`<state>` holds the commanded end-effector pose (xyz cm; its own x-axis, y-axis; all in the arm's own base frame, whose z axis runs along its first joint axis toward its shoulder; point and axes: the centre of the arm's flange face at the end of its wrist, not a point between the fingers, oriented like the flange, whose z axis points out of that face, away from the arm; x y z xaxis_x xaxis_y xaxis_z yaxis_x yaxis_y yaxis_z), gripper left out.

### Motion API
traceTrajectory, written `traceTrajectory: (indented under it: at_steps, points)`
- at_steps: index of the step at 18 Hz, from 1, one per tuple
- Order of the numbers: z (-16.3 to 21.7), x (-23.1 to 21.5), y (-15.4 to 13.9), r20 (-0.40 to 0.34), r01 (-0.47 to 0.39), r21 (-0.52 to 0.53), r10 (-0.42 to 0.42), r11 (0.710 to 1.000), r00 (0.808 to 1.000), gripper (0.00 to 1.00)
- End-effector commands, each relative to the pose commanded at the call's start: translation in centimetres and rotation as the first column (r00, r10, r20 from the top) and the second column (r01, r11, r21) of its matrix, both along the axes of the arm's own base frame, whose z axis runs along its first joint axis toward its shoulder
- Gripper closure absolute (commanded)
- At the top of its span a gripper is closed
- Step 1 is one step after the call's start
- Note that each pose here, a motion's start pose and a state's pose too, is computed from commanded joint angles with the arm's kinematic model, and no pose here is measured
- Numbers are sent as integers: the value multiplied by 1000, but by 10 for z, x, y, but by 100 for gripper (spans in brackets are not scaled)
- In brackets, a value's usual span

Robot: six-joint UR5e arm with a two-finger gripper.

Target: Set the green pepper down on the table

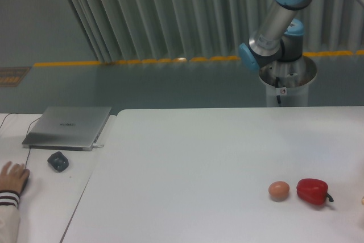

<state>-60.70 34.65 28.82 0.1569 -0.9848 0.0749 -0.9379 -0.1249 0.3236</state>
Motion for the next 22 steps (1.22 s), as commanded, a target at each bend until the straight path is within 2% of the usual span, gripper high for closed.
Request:
traceTrajectory:
  at_steps: [4,8,11,13,14,15,18,22]
  points:
    - [16,5,3,-34,-2,-41,1,999,999,29]
    - [23,8,1,-17,-3,-37,3,999,1000,29]
    - [22,9,2,-11,-52,-22,52,998,999,29]
    - [27,9,5,3,-54,-15,54,998,999,29]
    - [27,9,5,11,-54,-15,55,998,998,19]
    - [26,7,7,19,-50,-3,50,999,999,0]
    - [27,1,16,95,-24,33,21,999,995,0]
    - [33,4,22,87,112,-14,-111,994,990,0]
